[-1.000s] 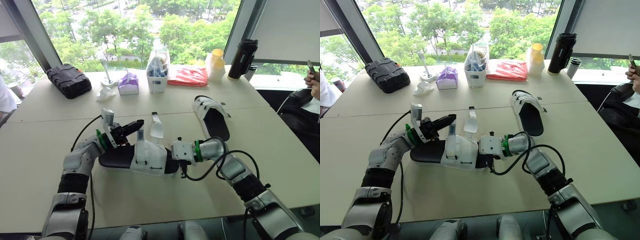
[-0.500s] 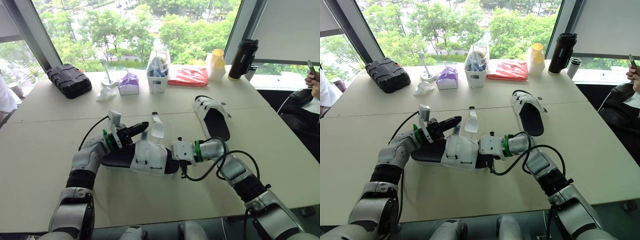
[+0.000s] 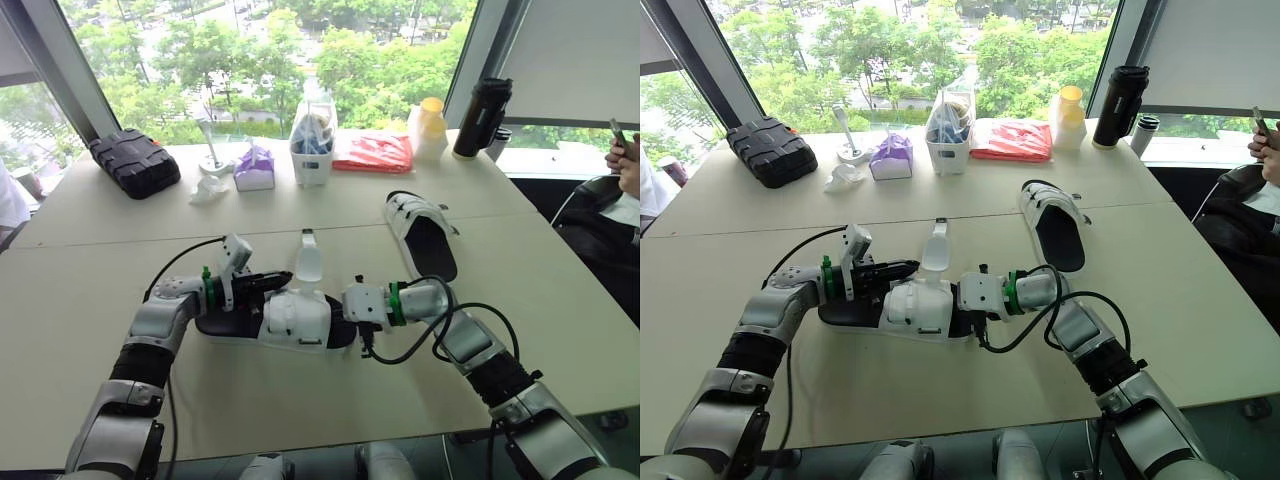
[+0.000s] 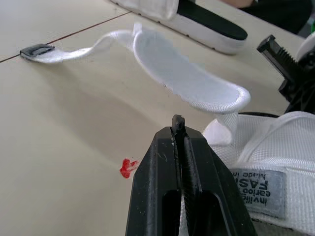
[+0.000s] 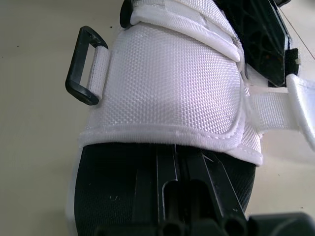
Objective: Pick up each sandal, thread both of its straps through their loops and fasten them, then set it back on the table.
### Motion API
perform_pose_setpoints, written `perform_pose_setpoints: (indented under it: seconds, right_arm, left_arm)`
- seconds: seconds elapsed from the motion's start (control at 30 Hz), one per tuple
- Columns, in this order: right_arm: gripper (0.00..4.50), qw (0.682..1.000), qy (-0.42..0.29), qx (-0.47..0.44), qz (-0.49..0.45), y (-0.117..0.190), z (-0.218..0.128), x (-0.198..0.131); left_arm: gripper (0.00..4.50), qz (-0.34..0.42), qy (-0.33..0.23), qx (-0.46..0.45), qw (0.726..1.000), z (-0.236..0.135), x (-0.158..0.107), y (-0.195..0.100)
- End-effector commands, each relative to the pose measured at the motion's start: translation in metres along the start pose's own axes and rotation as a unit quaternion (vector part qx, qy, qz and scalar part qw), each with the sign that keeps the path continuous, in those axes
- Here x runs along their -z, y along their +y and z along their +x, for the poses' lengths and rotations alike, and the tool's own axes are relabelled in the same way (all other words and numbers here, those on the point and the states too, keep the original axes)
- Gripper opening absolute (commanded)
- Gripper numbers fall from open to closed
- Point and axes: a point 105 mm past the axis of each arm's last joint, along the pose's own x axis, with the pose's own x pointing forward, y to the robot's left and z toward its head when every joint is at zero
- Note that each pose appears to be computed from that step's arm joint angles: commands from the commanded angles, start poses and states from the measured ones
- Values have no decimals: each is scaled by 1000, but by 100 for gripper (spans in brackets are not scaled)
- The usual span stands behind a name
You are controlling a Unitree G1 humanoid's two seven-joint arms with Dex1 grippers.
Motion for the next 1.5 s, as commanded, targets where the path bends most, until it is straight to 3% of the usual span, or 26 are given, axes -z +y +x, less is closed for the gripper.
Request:
perform_pose_setpoints:
  seconds: [0.03, 0.23, 0.4, 0.53, 0.7, 1.03, 1.17, 1.37, 1.5]
  right_arm:
    - [0, 1000, 16, -7, 8, 5, 1, 8]
    - [0, 1000, 16, -7, 7, 3, 1, 8]
    - [0, 1000, 17, -5, 7, 2, 1, 9]
    - [0, 1000, 16, -5, 6, 2, 1, 9]
    - [0, 1000, 17, -5, 5, 2, 1, 9]
    - [0, 1000, 16, -5, 4, 1, 2, 9]
    - [0, 1000, 16, -6, 3, 1, 2, 9]
    - [0, 1000, 16, -5, 3, 1, 2, 9]
    - [0, 1000, 15, -4, 3, 1, 3, 8]
  left_arm:
    - [2, 42, 89, -3, 995, -11, 27, 2]
    - [2, 83, 138, 5, 987, -15, 35, 2]
    - [2, 25, 156, -2, 987, -15, 53, -1]
    - [2, -4, 144, -6, 990, -14, 56, -3]
    - [2, -120, 87, -27, 989, -10, 50, -3]
    - [2, -153, 75, -38, 985, -13, 48, -6]
    - [145, -172, 61, -32, 983, -12, 44, -10]
    - [447, -139, 84, -78, 984, -16, 51, 3]
    - [447, -87, 102, -138, 981, -24, 51, 24]
